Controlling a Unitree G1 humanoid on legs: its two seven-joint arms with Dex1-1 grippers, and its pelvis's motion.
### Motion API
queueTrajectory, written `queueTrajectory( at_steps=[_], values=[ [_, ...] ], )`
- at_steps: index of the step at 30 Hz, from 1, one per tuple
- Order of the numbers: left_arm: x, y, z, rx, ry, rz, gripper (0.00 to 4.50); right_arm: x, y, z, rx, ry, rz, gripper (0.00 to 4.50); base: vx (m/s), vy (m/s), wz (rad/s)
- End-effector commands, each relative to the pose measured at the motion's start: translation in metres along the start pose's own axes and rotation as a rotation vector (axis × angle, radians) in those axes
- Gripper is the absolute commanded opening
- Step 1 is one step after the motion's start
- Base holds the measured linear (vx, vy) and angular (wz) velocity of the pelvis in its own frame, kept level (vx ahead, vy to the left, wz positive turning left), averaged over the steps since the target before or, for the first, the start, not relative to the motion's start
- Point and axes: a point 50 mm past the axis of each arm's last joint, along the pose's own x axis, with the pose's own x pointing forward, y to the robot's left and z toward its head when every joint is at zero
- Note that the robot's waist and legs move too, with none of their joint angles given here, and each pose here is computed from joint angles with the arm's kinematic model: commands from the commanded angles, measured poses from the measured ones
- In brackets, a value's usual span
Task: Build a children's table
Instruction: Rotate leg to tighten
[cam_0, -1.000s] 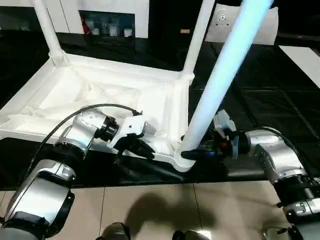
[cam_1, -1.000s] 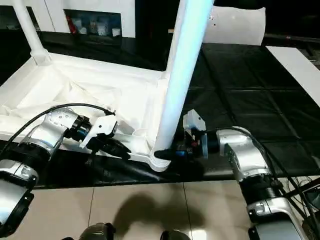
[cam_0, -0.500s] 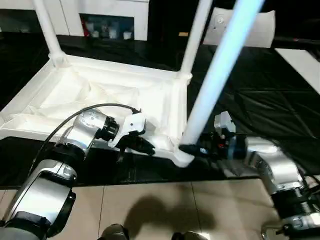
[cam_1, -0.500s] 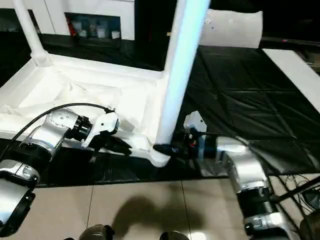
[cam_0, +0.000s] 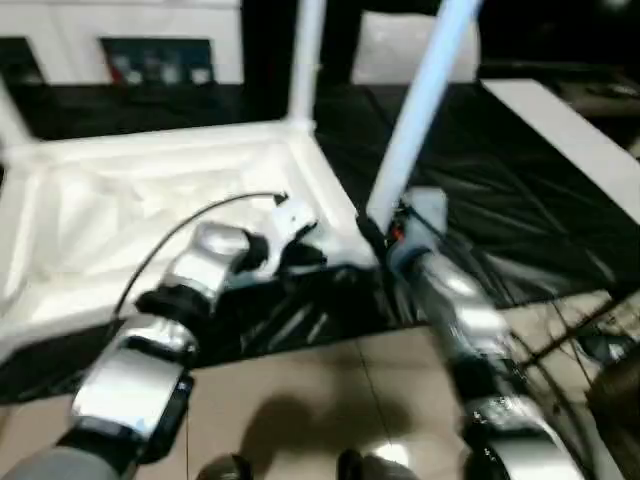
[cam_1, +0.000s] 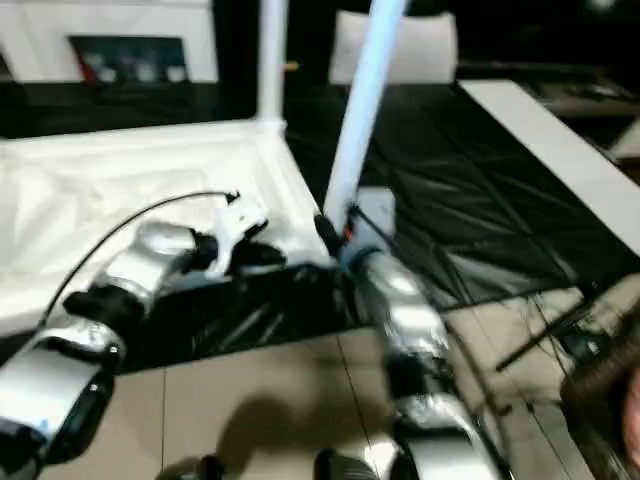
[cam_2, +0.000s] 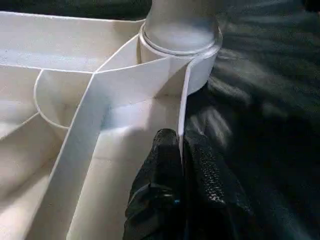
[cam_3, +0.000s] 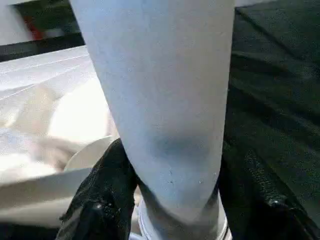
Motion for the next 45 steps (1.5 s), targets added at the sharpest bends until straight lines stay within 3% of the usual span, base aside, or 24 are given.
queueTrajectory(
  at_steps=[1, 3, 6, 8, 11, 12, 15, 18, 20, 24, 28, 33, 35, 39, 41, 45],
  values=[
    [0.017, -0.007, 0.047, 0.002, -0.189, 0.098, 0.00, 0.005, 0.078, -0.019, 0.114, 0.077, 0.288, 1.93, 0.000, 0.000, 0.00],
    [0.017, -0.008, 0.047, 0.007, -0.187, 0.101, 0.00, 0.005, 0.081, -0.018, 0.095, 0.066, 0.295, 2.63, 0.000, 0.000, 0.00],
    [0.016, -0.008, 0.045, 0.020, -0.182, 0.099, 0.00, 0.006, 0.083, -0.017, 0.079, 0.055, 0.298, 2.66, 0.000, 0.000, 0.00],
    [0.014, -0.009, 0.042, 0.058, -0.183, 0.071, 0.00, 0.008, 0.080, -0.016, 0.046, 0.033, 0.282, 3.06, 0.000, 0.000, 0.00],
    [0.011, -0.012, 0.037, 0.124, -0.184, -0.001, 0.00, 0.003, 0.066, -0.015, -0.016, 0.012, 0.281, 3.24, 0.000, 0.000, 0.00],
    [0.010, -0.012, 0.034, 0.139, -0.178, -0.015, 0.00, 0.000, 0.060, -0.015, -0.026, 0.004, 0.285, 3.52, 0.000, 0.000, 0.00],
    [0.006, -0.011, 0.032, 0.204, -0.177, -0.050, 0.00, -0.010, 0.043, -0.013, -0.030, -0.017, 0.289, 3.64, 0.000, 0.000, 0.00],
    [0.002, -0.007, 0.029, 0.269, -0.157, -0.052, 0.00, -0.023, 0.024, -0.011, -0.044, -0.034, 0.287, 3.85, 0.000, 0.000, 0.00],
    [-0.005, 0.003, 0.028, 0.340, -0.123, -0.009, 0.00, -0.041, 0.004, -0.009, -0.094, -0.054, 0.266, 4.09, 0.000, 0.000, 0.00],
    [-0.010, 0.009, 0.029, 0.382, -0.121, 0.022, 0.00, -0.055, -0.006, -0.009, -0.132, -0.058, 0.265, 4.31, 0.000, 0.000, 0.00],
    [-0.021, 0.023, 0.039, 0.445, -0.127, 0.088, 0.00, -0.088, -0.022, -0.009, -0.154, -0.037, 0.255, 4.42, 0.000, 0.000, 0.00],
    [-0.024, 0.028, 0.046, 0.420, -0.168, 0.139, 0.00, -0.099, -0.026, -0.009, -0.171, -0.040, 0.230, 4.42, 0.000, 0.000, 0.00],
    [-0.026, 0.032, 0.047, 0.434, -0.168, 0.194, 0.44, -0.102, -0.028, -0.008, -0.164, -0.043, 0.205, 4.50, 0.000, 0.000, 0.00],
    [-0.035, 0.038, 0.055, 0.403, -0.285, 0.303, 0.82, -0.107, -0.030, -0.005, -0.166, -0.061, 0.148, 4.50, 0.000, 0.000, 0.00],
    [-0.040, 0.039, 0.056, 0.342, -0.358, 0.317, 0.97, -0.108, -0.033, -0.005, -0.178, -0.064, 0.095, 4.50, 0.000, 0.000, 0.00],
    [-0.048, 0.040, 0.038, 0.038, -0.460, 0.391, 1.36, -0.109, -0.034, -0.010, -0.139, -0.028, 0.033, 4.50, 0.000, 0.000, 0.00]
  ],
)
